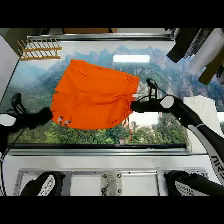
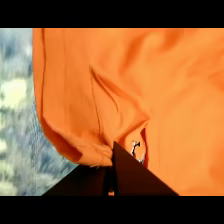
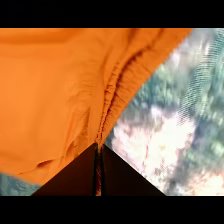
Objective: Fold the clothes and pants, and hang the long-sleeved shirts on hangers.
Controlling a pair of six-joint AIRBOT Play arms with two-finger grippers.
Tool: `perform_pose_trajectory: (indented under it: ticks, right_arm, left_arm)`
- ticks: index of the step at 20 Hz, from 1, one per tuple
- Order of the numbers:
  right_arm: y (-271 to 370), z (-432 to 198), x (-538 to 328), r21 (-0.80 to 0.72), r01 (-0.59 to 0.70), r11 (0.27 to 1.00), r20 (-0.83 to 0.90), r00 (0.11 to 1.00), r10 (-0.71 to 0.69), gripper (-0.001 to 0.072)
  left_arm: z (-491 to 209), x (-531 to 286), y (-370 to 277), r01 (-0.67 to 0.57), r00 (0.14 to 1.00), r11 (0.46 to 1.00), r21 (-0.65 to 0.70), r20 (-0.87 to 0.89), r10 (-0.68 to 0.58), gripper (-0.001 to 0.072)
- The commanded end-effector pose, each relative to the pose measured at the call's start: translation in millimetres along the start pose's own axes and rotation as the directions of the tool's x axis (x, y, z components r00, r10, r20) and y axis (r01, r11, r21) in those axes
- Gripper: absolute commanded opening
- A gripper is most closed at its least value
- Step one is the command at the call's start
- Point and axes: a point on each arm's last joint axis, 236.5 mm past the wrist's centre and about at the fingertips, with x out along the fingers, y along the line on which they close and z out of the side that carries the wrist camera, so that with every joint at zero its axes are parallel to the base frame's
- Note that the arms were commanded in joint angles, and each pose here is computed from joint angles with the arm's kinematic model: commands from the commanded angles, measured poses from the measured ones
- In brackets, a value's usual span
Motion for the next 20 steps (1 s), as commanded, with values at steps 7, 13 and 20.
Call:
perform_pose_trajectory:
  ticks: [7,13,20]
  right_arm:
    - [157,104,-317,-0.321,-0.062,0.945,0.598,0.761,0.253,0.0006]
    - [195,43,-430,-0.320,-0.197,0.927,0.706,0.603,0.372,0.0005]
    - [164,39,-346,-0.037,-0.272,0.961,0.510,0.822,0.252,0.0005]
  left_arm:
    - [93,-396,-193,0.034,0.550,0.884,0.466,0.730,-0.406,0.0006]
    - [41,-520,-228,-0.032,0.286,0.830,0.556,0.801,-0.526,0.0005]
    - [145,-388,-241,0.183,0.571,0.834,0.521,0.634,-0.521,0.0005]
